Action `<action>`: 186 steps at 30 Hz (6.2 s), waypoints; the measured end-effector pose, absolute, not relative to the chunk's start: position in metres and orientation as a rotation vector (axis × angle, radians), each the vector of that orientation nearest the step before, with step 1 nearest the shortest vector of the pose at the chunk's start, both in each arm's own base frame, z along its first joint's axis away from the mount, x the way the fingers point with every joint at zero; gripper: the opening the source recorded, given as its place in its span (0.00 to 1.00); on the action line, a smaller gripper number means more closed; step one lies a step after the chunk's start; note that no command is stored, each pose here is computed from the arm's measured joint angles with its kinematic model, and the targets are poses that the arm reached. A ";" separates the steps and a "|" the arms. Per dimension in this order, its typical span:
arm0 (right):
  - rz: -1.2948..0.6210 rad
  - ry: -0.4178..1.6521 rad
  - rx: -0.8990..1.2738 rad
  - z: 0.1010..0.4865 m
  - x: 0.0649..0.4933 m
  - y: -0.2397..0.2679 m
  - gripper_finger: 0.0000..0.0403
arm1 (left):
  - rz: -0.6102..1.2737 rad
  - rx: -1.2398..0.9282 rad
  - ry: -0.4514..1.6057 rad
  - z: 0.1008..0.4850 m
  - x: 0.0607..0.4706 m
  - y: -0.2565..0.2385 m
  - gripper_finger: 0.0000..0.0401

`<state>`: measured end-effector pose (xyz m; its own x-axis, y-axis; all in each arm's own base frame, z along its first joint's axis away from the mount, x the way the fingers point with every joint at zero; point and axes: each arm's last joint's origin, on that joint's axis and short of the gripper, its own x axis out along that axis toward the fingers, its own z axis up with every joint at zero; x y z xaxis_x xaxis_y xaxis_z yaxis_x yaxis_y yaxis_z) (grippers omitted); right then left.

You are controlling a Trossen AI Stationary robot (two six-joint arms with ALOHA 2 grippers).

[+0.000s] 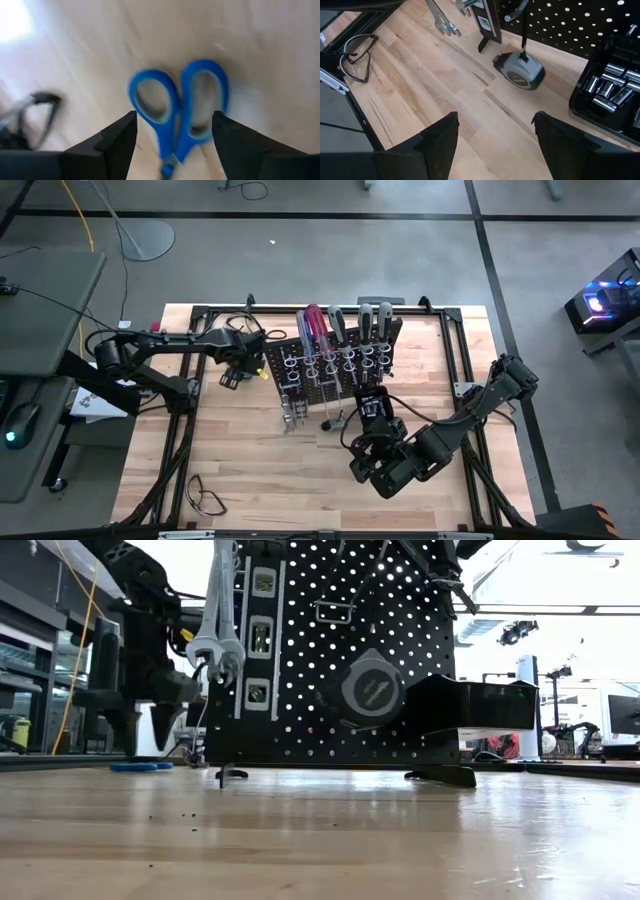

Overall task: Hang tools onto peg board
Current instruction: Hang the blue scissors on the pegboard

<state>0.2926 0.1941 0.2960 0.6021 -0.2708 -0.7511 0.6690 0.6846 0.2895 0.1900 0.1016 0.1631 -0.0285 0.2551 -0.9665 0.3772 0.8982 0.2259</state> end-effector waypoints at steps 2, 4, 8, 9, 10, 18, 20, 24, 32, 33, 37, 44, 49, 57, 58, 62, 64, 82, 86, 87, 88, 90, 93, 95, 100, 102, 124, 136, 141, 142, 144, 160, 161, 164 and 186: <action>-0.585 0.737 0.601 0.296 0.293 0.194 0.63 | -0.071 0.539 1.597 0.159 0.191 0.104 0.58; -0.586 0.742 0.605 0.296 0.294 0.192 0.63 | -0.053 0.545 1.569 0.156 0.192 0.106 0.57; -0.595 0.750 0.623 0.296 0.296 0.189 0.63 | -0.109 0.480 1.556 0.148 0.186 0.105 0.55; -0.600 0.748 0.627 0.296 0.297 0.188 0.63 | -0.112 0.473 1.564 0.145 0.184 0.104 0.55; -0.603 0.747 0.630 0.296 0.297 0.187 0.63 | -0.115 0.465 1.573 0.143 0.181 0.104 0.54; -0.625 0.743 0.648 0.296 0.302 0.179 0.63 | -0.122 0.420 1.547 0.130 0.173 0.102 0.49; -0.623 0.754 0.660 0.295 0.303 0.178 0.63 | -0.123 0.419 1.546 0.128 0.172 0.102 0.46; -0.617 0.771 0.673 0.295 0.304 0.177 0.63 | -0.089 0.357 1.579 0.124 0.170 0.100 0.27; -0.600 0.761 0.688 0.296 0.304 0.180 0.63 | 0.079 0.319 1.575 0.123 0.180 0.103 0.02; -0.599 0.760 0.688 0.297 0.304 0.180 0.63 | 0.097 0.302 1.566 0.126 0.182 0.104 0.01; -0.587 0.755 0.690 0.300 0.301 0.182 0.63 | 0.146 0.232 1.516 0.140 0.190 0.108 0.00; -0.571 0.732 0.681 0.304 0.295 0.187 0.63 | 0.149 0.174 1.506 0.161 0.200 0.112 0.01; -0.571 0.715 0.675 0.305 0.291 0.191 0.63 | 0.156 0.175 1.486 0.172 0.206 0.115 0.00; -0.567 0.719 0.668 0.305 0.290 0.192 0.63 | 0.208 0.163 1.477 0.167 0.204 0.123 0.09; -0.567 0.720 0.666 0.305 0.290 0.192 0.63 | 0.206 0.165 1.479 0.167 0.204 0.123 0.13; -0.577 0.732 0.649 0.304 0.289 0.191 0.63 | 0.180 0.187 1.496 0.167 0.202 0.123 0.28; -0.585 0.740 0.638 0.303 0.288 0.190 0.63 | 0.158 0.202 1.507 0.167 0.202 0.122 0.36; -0.638 0.713 0.668 0.303 0.296 0.177 0.63 | 0.010 0.150 1.622 0.129 0.198 0.129 0.67; -0.672 0.665 0.763 0.304 0.300 0.175 0.63 | 0.004 0.091 1.648 0.117 0.197 0.139 0.64; -0.677 0.650 0.785 0.305 0.301 0.175 0.63 | 0.004 0.079 1.637 0.117 0.197 0.140 0.64; -0.679 0.635 0.805 0.305 0.301 0.175 0.63 | 0.000 0.070 1.626 0.117 0.197 0.142 0.63; -0.676 0.617 0.827 0.306 0.303 0.176 0.63 | -0.007 0.054 1.609 0.118 0.196 0.144 0.62; -0.670 0.599 0.828 0.307 0.304 0.176 0.63 | -0.031 0.022 1.607 0.117 0.197 0.148 0.58; -0.666 0.601 0.816 0.307 0.304 0.176 0.63 | -0.025 0.003 1.609 0.118 0.197 0.148 0.51; -0.661 0.612 0.796 0.307 0.303 0.177 0.63 | 0.032 -0.036 1.626 0.118 0.200 0.144 0.38; -0.657 0.615 0.792 0.307 0.302 0.178 0.63 | 0.053 -0.043 1.631 0.118 0.202 0.141 0.38; -0.656 0.622 0.720 0.306 0.296 0.182 0.62 | 0.230 0.008 1.333 0.210 0.218 0.128 0.01; -0.651 0.624 0.714 0.306 0.297 0.182 0.63 | 0.306 -0.117 1.313 0.181 0.235 0.135 0.14; -0.650 0.626 0.715 0.306 0.297 0.182 0.63 | 0.340 -0.074 1.340 0.166 0.244 0.139 0.31; -0.650 0.626 0.715 0.306 0.297 0.182 0.63 | 0.322 -0.085 1.343 0.164 0.245 0.139 0.34; -0.653 0.625 0.716 0.306 0.297 0.181 0.63 | 0.284 -0.125 1.365 0.156 0.246 0.138 0.37; -0.647 0.688 0.752 0.304 0.299 0.177 0.63 | 0.383 -0.152 1.451 0.113 0.262 0.144 0.12; -0.645 0.686 0.755 0.304 0.300 0.177 0.63 | 0.387 -0.168 1.447 0.113 0.262 0.144 0.12; -0.641 0.684 0.757 0.304 0.300 0.178 0.63 | 0.394 -0.183 1.455 0.113 0.262 0.141 0.12; -0.647 0.639 0.721 0.306 0.301 0.177 0.63 | 0.333 -0.208 1.273 0.206 0.220 0.119 0.00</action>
